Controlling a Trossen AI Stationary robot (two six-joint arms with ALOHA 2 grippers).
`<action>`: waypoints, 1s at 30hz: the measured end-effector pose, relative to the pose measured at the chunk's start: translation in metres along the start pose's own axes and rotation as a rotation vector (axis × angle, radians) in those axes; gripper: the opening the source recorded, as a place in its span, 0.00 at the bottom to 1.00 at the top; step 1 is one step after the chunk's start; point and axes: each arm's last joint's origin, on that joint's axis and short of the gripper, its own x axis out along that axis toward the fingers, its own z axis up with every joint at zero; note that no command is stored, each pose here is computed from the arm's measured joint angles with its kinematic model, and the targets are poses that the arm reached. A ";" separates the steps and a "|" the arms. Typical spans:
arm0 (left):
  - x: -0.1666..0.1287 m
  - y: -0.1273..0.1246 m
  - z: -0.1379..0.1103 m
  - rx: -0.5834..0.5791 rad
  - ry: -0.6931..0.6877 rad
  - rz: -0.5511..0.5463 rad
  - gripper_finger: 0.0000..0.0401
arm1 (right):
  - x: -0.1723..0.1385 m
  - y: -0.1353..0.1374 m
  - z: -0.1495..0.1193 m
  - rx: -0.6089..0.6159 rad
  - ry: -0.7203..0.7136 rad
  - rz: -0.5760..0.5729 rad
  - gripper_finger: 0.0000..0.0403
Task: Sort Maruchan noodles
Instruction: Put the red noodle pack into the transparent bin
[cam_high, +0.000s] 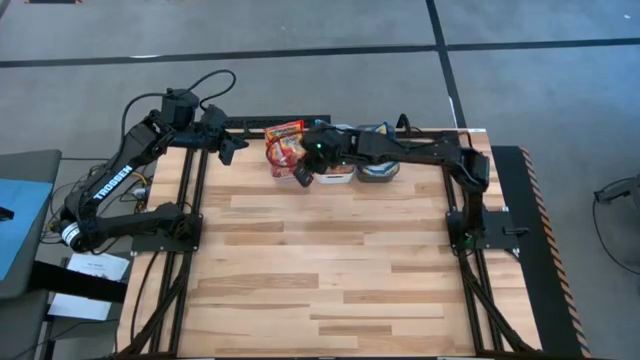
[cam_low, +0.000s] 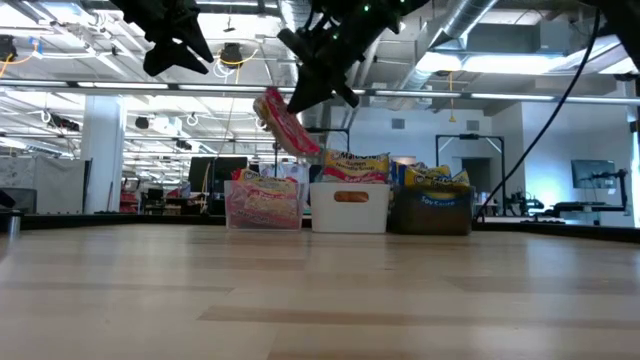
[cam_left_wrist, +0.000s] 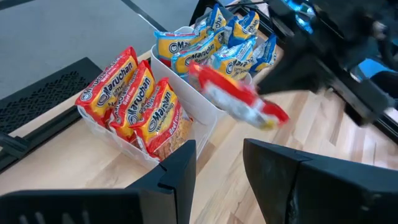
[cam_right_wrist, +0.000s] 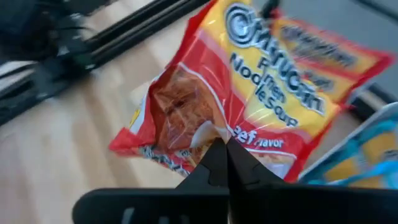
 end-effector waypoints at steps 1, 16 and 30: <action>0.000 0.000 0.000 0.000 0.000 0.000 0.30 | 0.001 -0.003 0.002 -0.006 -0.011 -0.014 0.00; 0.000 0.000 0.000 -0.006 -0.004 0.000 0.30 | 0.009 -0.027 0.021 0.021 -0.184 -0.111 0.00; 0.000 0.000 0.000 -0.004 -0.006 0.008 0.30 | 0.053 -0.017 -0.005 -0.013 -0.101 -0.141 0.00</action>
